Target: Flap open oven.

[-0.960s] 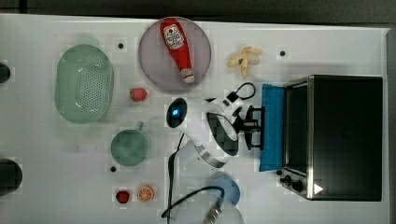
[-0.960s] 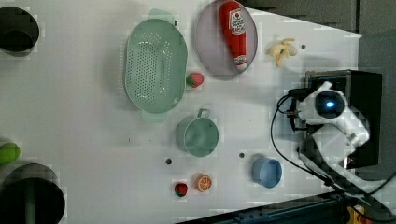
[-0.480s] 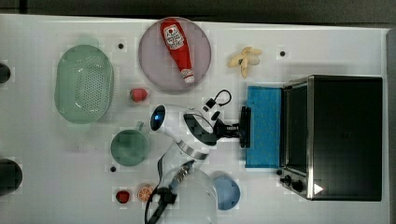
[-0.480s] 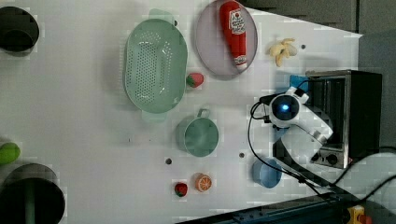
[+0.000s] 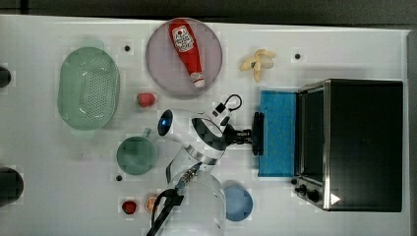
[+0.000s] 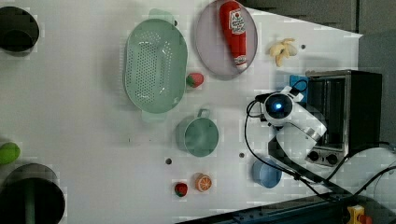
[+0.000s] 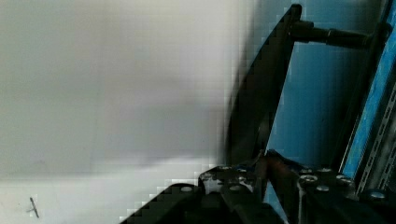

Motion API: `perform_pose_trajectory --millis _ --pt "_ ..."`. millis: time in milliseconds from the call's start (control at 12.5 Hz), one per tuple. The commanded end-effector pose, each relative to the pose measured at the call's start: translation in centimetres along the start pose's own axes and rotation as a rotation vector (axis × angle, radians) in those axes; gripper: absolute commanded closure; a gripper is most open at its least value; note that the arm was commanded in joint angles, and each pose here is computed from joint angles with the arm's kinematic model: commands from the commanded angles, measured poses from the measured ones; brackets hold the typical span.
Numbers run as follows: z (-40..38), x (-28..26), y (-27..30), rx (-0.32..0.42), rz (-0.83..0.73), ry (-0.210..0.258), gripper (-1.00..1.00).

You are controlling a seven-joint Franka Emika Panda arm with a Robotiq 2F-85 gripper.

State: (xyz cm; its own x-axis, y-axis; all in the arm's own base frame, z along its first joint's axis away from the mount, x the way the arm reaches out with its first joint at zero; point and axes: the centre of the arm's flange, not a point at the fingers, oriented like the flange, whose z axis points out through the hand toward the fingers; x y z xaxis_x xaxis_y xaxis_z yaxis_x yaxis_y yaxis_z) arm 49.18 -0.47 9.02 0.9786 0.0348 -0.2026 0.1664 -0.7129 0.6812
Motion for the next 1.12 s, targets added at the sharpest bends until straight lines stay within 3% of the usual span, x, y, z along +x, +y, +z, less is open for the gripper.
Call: perform_pose_trajectory --millis 80,560,720,960,1120 --pt "-4.7 2.9 3.4 0.144 0.209 0.109 0.65" --pt "-17.6 1.4 16.9 0.617 0.801 -0.083 0.65" --pt "-22.1 -1.4 22.1 0.707 0.870 -0.166 0.65" --pt "-28.4 -4.7 30.2 0.765 0.929 -0.116 0.65" --pt "-30.2 -6.9 33.5 0.774 0.952 -0.137 0.65"
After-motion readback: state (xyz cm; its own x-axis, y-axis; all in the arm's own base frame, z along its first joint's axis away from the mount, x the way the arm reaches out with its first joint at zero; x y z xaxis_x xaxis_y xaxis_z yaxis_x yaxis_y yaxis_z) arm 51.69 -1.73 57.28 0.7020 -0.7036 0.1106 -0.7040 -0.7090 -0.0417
